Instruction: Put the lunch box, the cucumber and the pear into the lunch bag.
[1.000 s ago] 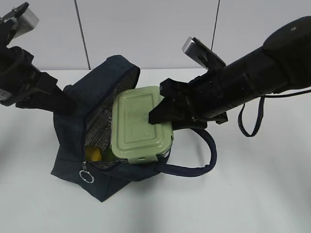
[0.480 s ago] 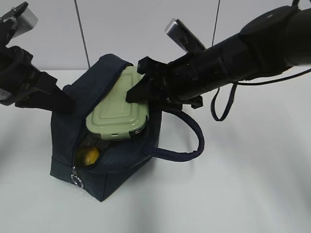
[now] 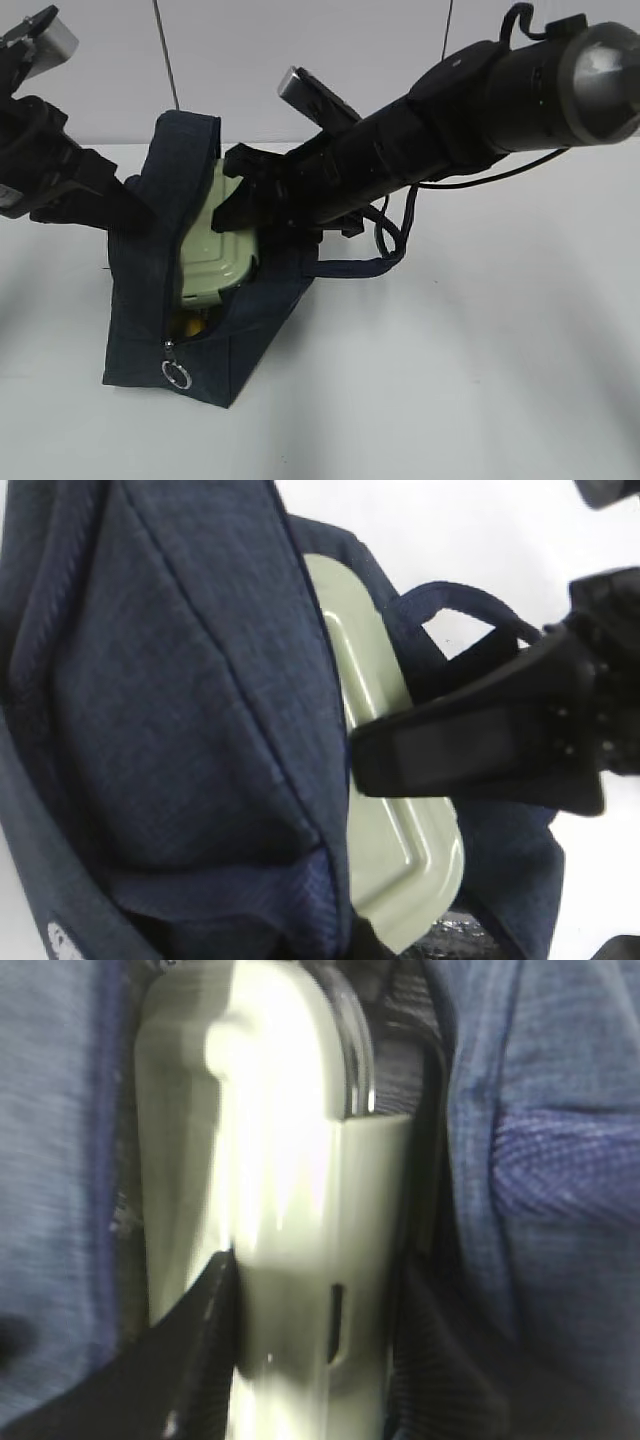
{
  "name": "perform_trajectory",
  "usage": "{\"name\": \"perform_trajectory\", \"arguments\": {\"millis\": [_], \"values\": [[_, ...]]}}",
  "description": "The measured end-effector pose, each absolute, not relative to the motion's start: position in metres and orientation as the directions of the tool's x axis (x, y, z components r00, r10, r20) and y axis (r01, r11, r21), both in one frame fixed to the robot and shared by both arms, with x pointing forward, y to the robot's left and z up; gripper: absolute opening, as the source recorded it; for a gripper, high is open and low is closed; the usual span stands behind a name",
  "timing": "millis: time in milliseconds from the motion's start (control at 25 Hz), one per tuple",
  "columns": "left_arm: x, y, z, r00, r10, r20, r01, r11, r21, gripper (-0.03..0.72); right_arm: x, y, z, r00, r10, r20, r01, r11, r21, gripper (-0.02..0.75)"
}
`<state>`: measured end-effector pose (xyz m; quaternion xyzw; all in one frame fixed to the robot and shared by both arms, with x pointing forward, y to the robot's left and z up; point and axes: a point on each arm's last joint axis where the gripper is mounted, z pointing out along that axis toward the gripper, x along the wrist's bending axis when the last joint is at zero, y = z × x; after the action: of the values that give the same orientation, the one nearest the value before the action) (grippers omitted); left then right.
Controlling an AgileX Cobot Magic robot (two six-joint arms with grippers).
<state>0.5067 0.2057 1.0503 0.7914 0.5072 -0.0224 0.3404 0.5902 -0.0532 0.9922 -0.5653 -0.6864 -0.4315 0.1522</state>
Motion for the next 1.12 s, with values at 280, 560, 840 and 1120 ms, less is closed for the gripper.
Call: {"name": "perform_trajectory", "arguments": {"millis": [280, 560, 840, 1120], "values": [[0.506, 0.205, 1.05, 0.492, 0.783, -0.381, 0.817, -0.263, 0.514, 0.002, 0.585, -0.053, 0.99, -0.364, 0.641, 0.676, 0.907, 0.079, 0.413, 0.444], [0.506, 0.205, 1.05, 0.494, 0.781, -0.383, 0.816, -0.265, 0.514, 0.002, 0.581, -0.054, 0.998, -0.417, 0.633, 0.652, 0.891, 0.142, 0.432, 0.526], [0.506, 0.205, 1.05, 0.494, 0.781, -0.383, 0.816, -0.265, 0.513, 0.002, 0.575, -0.07, 1.053, -0.541, 0.653, 0.53, 0.795, 0.191, 0.576, 0.528], [0.506, 0.206, 1.05, 0.496, 0.785, -0.371, 0.813, -0.269, 0.517, 0.002, 0.576, -0.092, 1.065, -0.541, 0.748, 0.384, 0.766, 0.249, 0.592, 0.514]]}}
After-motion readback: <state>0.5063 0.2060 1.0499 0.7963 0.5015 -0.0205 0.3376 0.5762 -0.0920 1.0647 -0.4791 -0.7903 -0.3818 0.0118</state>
